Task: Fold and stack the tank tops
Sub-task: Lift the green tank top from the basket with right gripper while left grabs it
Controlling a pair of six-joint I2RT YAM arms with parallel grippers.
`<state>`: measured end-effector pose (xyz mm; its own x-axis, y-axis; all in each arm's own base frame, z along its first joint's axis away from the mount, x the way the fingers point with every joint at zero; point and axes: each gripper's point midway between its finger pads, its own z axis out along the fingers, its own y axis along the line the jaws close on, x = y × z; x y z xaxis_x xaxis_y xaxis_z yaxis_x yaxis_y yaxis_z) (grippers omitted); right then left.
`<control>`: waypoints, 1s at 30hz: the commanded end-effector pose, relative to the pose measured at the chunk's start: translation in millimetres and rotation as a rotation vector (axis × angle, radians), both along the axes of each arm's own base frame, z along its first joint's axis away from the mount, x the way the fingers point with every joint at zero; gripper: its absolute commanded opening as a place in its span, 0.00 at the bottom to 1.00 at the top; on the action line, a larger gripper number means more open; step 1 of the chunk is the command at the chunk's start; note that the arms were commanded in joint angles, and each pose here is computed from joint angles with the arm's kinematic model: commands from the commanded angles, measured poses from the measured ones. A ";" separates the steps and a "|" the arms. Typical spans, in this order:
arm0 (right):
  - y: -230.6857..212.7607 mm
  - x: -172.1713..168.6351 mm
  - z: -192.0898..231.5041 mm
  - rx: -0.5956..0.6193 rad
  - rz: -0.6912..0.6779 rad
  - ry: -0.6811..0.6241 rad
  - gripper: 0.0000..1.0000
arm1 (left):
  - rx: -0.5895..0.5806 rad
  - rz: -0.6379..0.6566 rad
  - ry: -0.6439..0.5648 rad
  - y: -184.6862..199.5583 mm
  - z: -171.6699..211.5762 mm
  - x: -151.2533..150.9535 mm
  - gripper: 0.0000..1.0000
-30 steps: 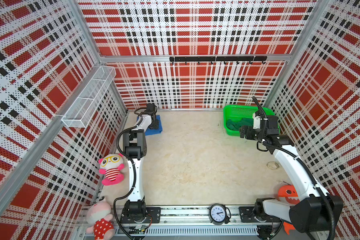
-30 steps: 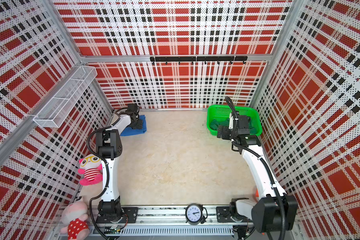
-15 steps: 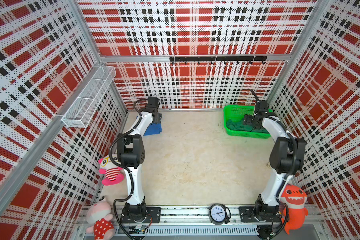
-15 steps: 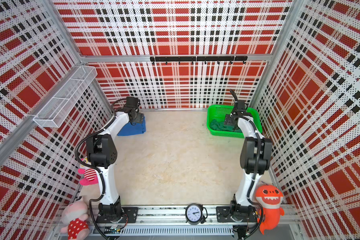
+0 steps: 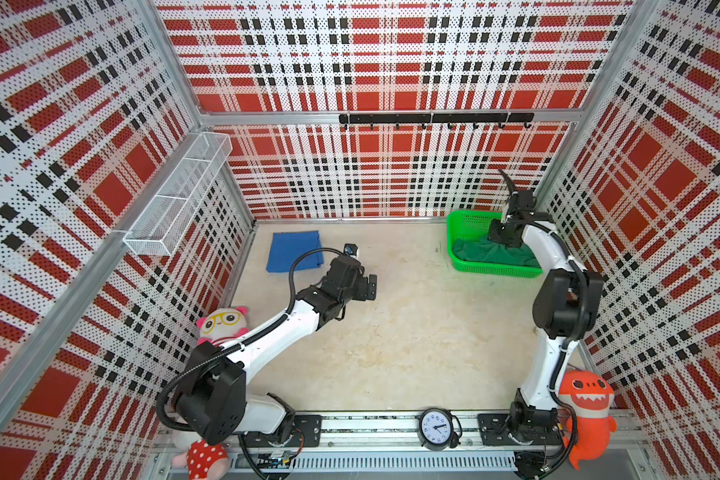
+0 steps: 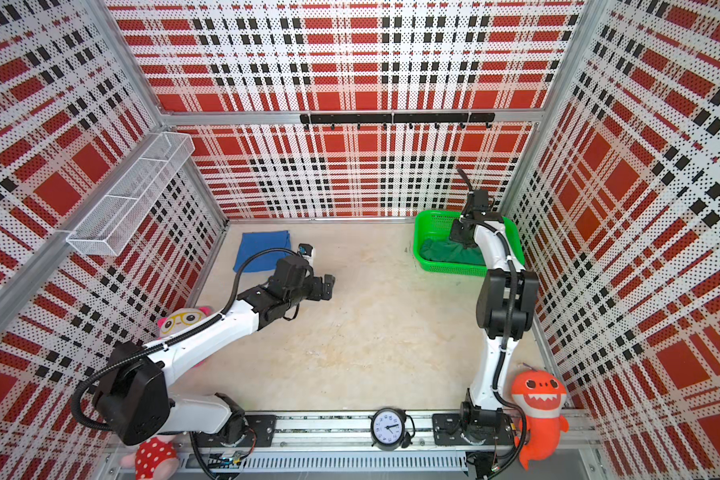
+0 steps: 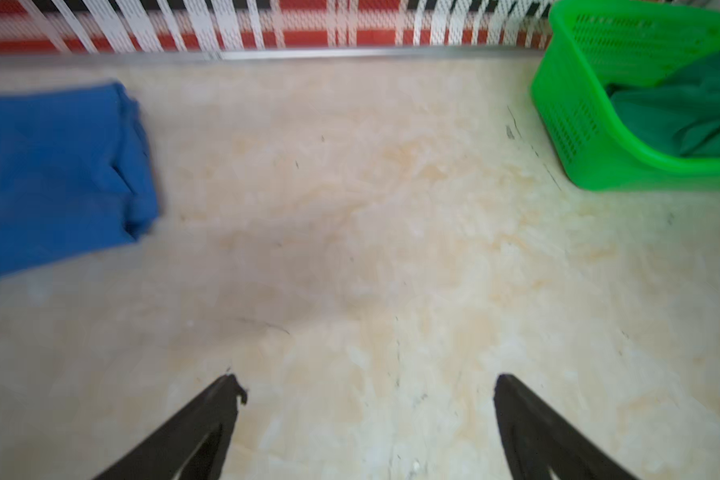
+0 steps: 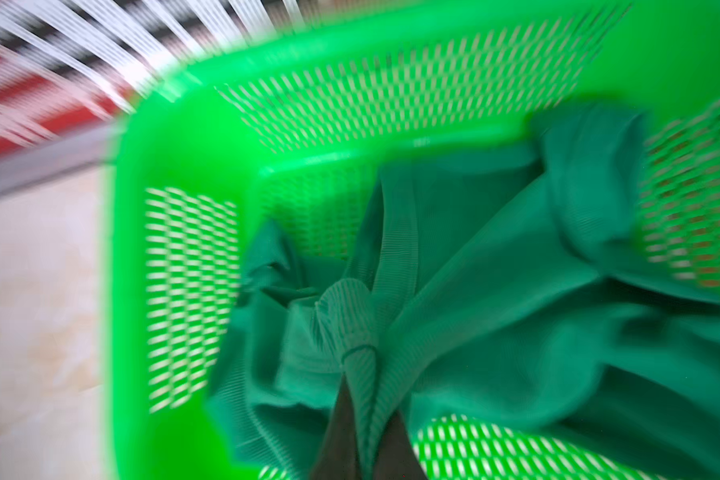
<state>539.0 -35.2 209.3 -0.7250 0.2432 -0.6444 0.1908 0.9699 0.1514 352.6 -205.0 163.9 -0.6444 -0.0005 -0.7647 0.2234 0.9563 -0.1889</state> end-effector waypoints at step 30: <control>199.4 -65.4 60.7 0.051 0.381 -0.159 0.62 | -0.369 0.159 -0.029 30.4 9.3 -17.3 0.57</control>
<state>459.9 208.6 246.8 -0.7264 -0.0024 -0.6872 -0.3163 0.8890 0.3312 335.2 -190.3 180.6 -0.5920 -0.4082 -0.6949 0.1604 0.7853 -0.5980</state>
